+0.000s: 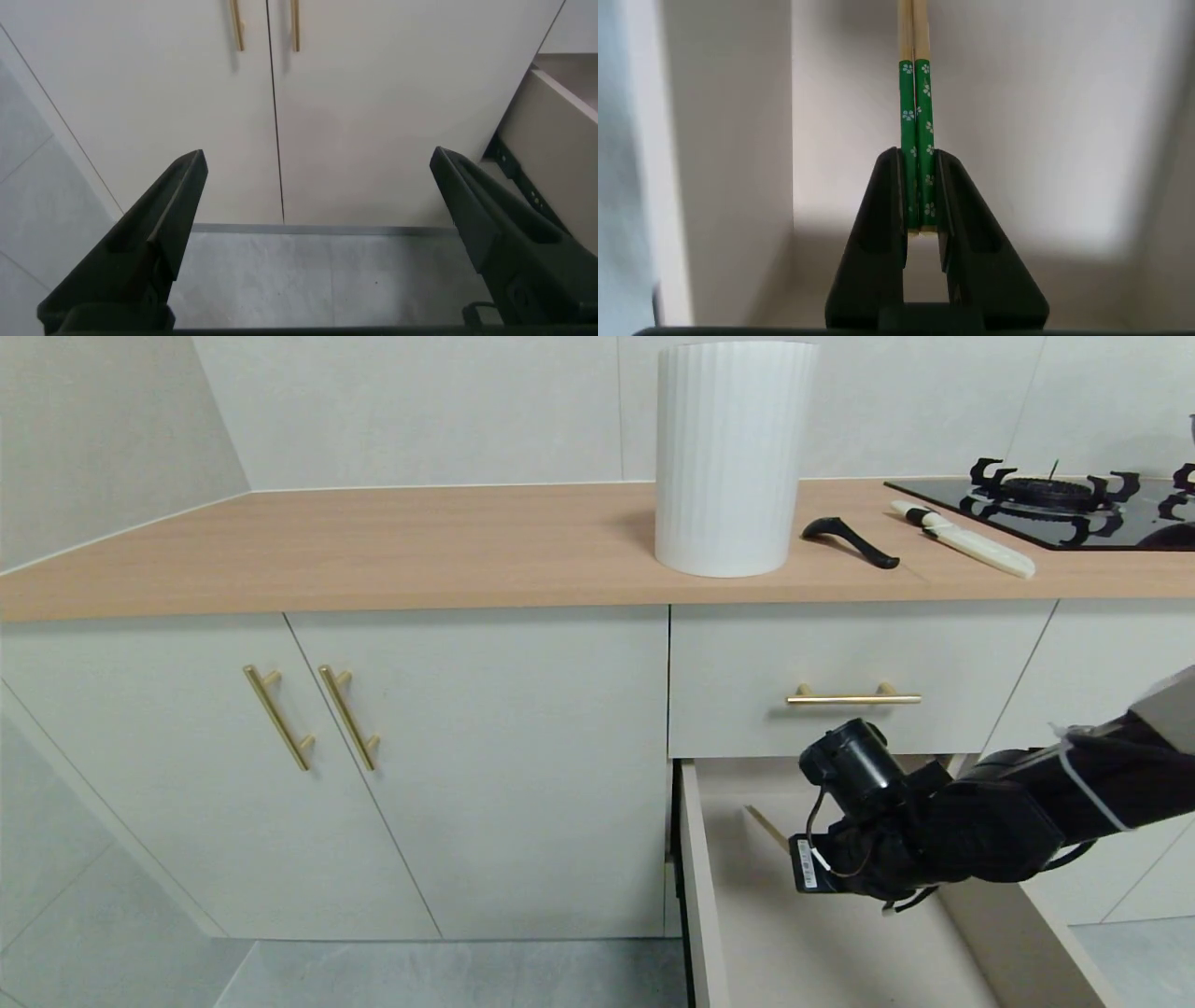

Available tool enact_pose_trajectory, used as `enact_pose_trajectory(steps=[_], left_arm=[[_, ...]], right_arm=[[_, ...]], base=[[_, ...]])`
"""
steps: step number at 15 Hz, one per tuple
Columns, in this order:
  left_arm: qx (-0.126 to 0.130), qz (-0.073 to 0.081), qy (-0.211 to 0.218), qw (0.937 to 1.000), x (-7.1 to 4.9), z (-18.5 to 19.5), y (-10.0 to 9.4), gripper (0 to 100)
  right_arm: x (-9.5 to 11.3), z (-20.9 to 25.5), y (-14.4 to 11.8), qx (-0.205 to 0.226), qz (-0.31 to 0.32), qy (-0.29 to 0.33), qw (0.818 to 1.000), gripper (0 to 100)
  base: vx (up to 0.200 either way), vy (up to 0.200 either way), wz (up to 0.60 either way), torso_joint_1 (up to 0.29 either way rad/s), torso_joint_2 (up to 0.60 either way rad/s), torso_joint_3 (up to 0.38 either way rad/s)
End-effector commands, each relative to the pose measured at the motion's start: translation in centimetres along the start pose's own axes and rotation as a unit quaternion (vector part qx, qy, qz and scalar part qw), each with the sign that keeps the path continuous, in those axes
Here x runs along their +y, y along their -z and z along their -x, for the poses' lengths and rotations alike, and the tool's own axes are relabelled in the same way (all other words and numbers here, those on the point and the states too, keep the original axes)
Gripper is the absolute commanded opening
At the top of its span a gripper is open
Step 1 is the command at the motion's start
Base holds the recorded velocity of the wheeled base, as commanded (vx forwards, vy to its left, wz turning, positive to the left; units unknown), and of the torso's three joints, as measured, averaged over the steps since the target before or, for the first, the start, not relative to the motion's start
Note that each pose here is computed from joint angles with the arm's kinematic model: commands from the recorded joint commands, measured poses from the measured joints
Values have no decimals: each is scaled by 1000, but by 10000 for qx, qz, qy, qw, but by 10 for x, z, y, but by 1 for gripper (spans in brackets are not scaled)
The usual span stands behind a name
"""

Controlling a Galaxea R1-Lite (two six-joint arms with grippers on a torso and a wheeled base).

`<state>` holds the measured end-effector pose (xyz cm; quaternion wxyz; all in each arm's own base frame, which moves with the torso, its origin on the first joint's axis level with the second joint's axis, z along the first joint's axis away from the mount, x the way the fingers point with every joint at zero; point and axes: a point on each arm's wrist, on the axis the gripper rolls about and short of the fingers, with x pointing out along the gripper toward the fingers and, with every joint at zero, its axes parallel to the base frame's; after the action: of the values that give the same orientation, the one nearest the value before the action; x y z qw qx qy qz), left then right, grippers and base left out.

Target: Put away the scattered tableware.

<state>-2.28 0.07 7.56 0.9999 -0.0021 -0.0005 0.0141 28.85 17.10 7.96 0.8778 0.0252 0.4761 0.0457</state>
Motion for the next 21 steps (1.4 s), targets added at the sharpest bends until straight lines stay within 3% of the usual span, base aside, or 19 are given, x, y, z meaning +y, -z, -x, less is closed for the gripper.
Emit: enact_pose_trajectory(steps=[1, 14, 21], left_arm=[[-3, 2, 3, 10000, 0, 0, 0, 100], [-3, 2, 3, 10000, 0, 0, 0, 100], [-3, 2, -4, 10000, 0, 0, 0, 100]], right_arm=[[-1, -25, 7, 247, 19, 125, 9996, 0], [0, -90, 34, 951, 184, 498, 9941, 0], [1, -96, 34, 856, 160, 472, 9951, 0]], base=[[0, 0, 0, 0, 0, 0], [0, 0, 0, 0, 0, 0], [0, 0, 0, 0, 0, 0]])
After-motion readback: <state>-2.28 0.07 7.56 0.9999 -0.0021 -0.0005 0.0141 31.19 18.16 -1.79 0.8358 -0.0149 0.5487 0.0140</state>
